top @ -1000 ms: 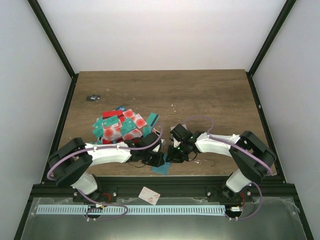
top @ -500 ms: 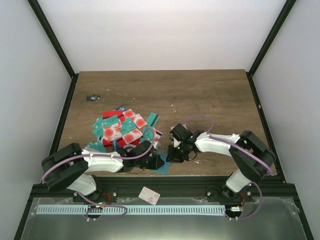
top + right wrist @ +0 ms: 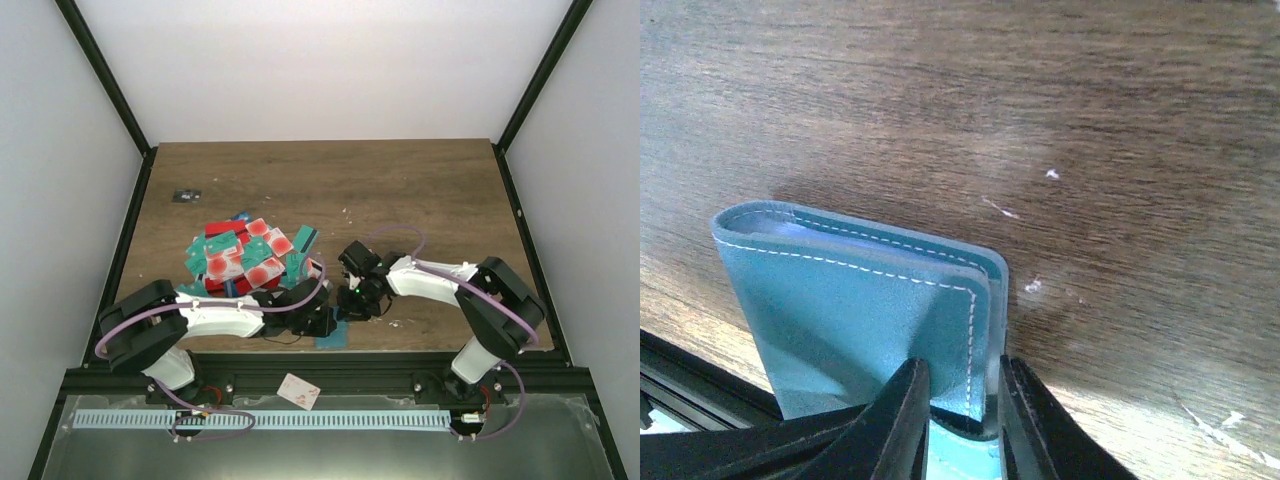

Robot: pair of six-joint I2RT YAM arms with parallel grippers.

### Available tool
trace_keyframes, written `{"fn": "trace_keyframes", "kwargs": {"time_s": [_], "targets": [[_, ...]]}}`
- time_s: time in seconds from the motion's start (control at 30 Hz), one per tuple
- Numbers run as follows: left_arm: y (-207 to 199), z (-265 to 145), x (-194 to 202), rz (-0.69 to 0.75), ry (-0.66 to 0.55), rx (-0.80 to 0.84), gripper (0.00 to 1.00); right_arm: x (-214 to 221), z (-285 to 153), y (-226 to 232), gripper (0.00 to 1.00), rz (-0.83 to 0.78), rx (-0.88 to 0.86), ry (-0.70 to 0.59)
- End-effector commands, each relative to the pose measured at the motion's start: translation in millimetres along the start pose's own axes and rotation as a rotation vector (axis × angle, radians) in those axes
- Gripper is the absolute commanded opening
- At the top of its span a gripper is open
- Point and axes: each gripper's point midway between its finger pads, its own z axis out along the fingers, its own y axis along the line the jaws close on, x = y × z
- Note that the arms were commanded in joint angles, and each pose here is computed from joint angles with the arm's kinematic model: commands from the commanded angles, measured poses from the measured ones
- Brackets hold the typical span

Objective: Put the credit cards into the card holder

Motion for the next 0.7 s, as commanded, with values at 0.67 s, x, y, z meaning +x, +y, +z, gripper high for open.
{"fn": "trace_keyframes", "kwargs": {"time_s": [0.67], "targets": [[179.6,-86.0,124.0,-0.071,0.546,-0.885,0.07,-26.1,11.0,-46.7,0.15,0.007,0.241,-0.087]]}}
